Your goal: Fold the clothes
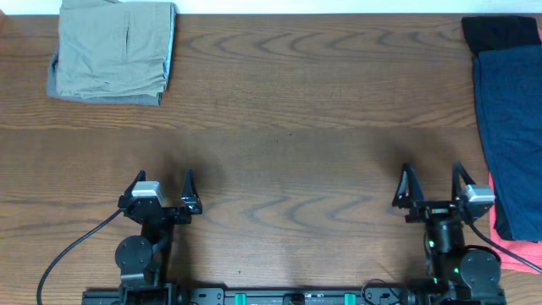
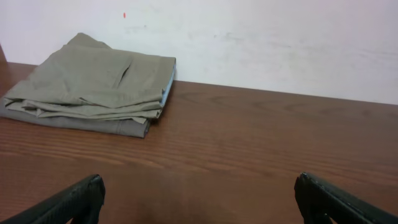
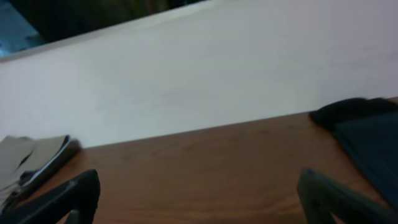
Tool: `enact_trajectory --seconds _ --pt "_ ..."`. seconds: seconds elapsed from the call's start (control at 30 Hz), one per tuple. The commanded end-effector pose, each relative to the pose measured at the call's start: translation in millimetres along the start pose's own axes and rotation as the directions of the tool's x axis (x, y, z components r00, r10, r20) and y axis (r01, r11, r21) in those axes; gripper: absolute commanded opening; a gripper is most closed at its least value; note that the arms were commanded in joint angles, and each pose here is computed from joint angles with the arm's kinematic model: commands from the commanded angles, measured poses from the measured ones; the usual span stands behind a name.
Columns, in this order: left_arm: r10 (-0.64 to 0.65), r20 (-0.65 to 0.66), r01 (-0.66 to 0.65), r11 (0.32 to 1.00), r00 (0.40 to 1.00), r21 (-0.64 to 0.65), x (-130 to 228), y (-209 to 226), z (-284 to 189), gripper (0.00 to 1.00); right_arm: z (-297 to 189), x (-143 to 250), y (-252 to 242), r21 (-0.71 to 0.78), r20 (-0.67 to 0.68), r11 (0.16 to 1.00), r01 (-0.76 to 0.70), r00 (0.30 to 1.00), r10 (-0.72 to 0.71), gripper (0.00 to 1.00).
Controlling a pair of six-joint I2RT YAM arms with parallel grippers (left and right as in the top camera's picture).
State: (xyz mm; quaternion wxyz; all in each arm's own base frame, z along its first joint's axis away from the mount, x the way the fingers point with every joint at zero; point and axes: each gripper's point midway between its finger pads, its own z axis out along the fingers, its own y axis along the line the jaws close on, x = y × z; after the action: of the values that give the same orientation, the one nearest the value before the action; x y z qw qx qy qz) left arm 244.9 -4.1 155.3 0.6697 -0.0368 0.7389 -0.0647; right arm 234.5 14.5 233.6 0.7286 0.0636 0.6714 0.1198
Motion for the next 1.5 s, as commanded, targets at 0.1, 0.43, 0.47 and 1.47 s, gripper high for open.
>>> enact_trajectory --seconds 0.1,0.43,0.47,1.47 --pt "0.012 -0.046 -0.012 1.0 0.999 0.003 15.1 1.1 0.7 0.98 7.4 34.5 -8.1 0.0 0.002 1.0 0.003 1.0 -0.003 0.99" --pt "0.012 -0.046 -0.012 1.0 0.999 0.003 15.1 1.1 0.7 0.98 4.2 75.8 -18.7 0.037 -0.161 0.999 0.029 0.987 -0.023 0.99" --pt "0.012 -0.046 -0.012 1.0 0.999 0.003 15.1 1.1 0.7 0.98 4.3 75.2 -18.0 0.034 -0.159 0.999 0.029 0.987 -0.023 0.99" --pt "0.012 -0.046 -0.012 1.0 0.999 0.003 15.1 1.1 0.7 0.98 4.0 72.2 -30.1 0.052 -0.163 0.969 0.242 0.959 -0.231 0.99"
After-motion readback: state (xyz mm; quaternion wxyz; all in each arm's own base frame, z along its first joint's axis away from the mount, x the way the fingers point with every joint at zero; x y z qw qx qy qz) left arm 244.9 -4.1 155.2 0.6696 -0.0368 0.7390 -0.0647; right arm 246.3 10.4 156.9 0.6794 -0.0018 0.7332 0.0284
